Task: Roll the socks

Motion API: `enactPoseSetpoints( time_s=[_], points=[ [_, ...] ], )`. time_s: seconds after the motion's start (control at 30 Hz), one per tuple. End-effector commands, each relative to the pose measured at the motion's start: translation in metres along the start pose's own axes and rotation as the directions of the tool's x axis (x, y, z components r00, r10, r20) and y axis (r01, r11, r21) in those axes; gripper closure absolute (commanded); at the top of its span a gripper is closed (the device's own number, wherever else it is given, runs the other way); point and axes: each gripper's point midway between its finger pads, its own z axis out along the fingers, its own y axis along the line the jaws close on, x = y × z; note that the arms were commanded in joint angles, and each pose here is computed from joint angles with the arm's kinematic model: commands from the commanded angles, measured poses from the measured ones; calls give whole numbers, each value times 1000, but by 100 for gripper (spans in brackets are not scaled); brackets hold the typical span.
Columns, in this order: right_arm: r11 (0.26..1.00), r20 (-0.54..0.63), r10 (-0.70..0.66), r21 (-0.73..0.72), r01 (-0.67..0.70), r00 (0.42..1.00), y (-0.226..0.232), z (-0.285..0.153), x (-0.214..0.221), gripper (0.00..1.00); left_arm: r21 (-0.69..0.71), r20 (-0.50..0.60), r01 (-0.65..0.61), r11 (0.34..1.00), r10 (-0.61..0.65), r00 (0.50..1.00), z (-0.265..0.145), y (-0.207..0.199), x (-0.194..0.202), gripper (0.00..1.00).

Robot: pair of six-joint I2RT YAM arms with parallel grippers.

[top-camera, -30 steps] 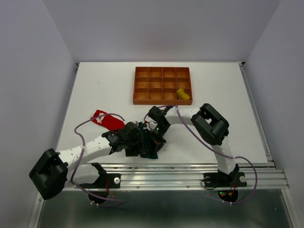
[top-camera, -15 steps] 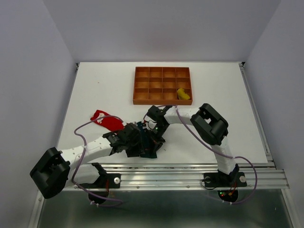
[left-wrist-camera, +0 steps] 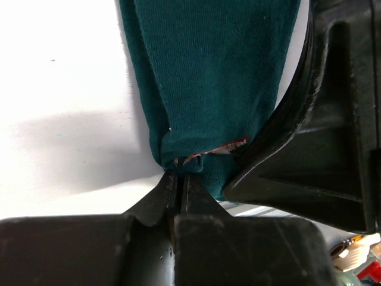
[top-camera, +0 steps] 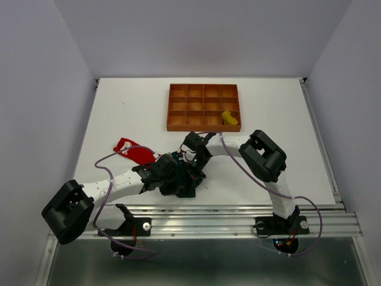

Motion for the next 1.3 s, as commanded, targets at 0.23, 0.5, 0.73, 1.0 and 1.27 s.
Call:
enactPoseSetpoints(
  time_s=[0.23,0.5,0.73,1.0,1.27],
  points=[
    [966,264,-232,174,191,936,-11,-21,-40,63,-75,56,113,991,-109,992,-4,25,-19,100],
    [875,456,-481,197,442,749,23,-56,-39,33,-43,69,111,993,-107,992,-9,16,-49,100],
    [680,614,-696,397,617,372,52,-94,-36,27,0,-35,94,996,-94,995,4,7,-55,100],
    [425,497,-864,635,645,80,61,-105,-32,27,45,-76,-15,999,18,997,-4,-8,-64,100],
    [292,350,-936,701,650,42,70,-64,-34,27,63,-202,58,996,-45,978,-3,-1,-50,100]
  ],
)
